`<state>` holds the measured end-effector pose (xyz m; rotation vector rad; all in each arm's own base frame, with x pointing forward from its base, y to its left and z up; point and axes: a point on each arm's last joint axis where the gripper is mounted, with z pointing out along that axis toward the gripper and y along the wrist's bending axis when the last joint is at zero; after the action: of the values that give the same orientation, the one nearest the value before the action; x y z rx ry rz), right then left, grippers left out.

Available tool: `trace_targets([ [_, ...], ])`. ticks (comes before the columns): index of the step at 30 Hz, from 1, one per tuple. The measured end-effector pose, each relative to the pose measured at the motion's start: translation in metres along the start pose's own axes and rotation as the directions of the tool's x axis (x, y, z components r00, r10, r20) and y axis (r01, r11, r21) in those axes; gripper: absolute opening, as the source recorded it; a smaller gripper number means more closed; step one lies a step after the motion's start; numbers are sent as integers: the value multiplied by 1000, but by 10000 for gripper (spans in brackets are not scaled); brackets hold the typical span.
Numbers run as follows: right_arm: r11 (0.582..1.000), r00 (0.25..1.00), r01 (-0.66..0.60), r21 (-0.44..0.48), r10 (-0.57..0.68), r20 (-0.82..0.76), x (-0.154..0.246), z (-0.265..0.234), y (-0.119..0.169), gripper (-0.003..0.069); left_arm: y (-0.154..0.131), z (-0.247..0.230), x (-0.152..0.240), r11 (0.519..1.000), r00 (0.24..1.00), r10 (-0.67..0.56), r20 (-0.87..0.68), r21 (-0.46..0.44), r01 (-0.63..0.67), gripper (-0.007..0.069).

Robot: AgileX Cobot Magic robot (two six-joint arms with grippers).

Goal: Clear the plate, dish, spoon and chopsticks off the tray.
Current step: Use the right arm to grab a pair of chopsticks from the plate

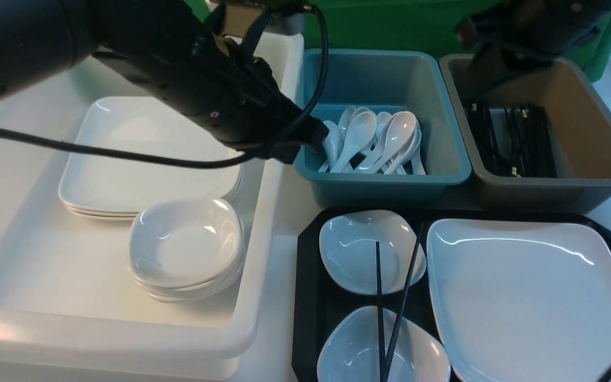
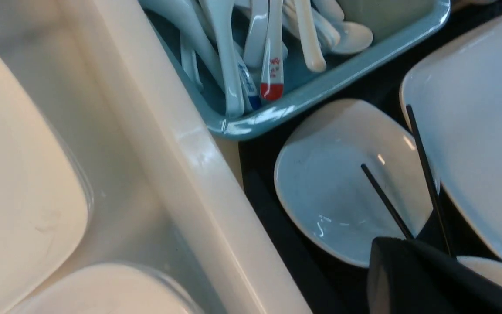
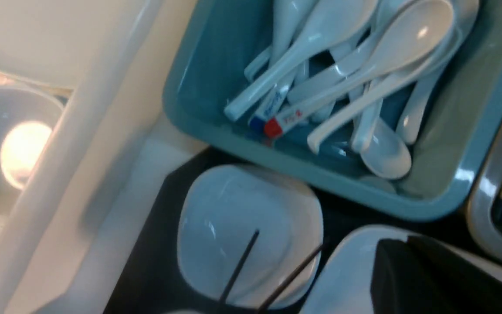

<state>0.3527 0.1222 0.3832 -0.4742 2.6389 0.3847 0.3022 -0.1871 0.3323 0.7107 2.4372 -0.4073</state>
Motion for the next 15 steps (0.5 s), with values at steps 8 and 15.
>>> trace_targets([
  [8,997,985,-83,-9,80,-152,88,11,18,235,-35,4,9,990,987,135,-84,46,-132,1],
  [15,997,968,-57,-56,41,-250,158,88,65,384,-36,4,13,989,982,146,-120,-13,-149,1],
])
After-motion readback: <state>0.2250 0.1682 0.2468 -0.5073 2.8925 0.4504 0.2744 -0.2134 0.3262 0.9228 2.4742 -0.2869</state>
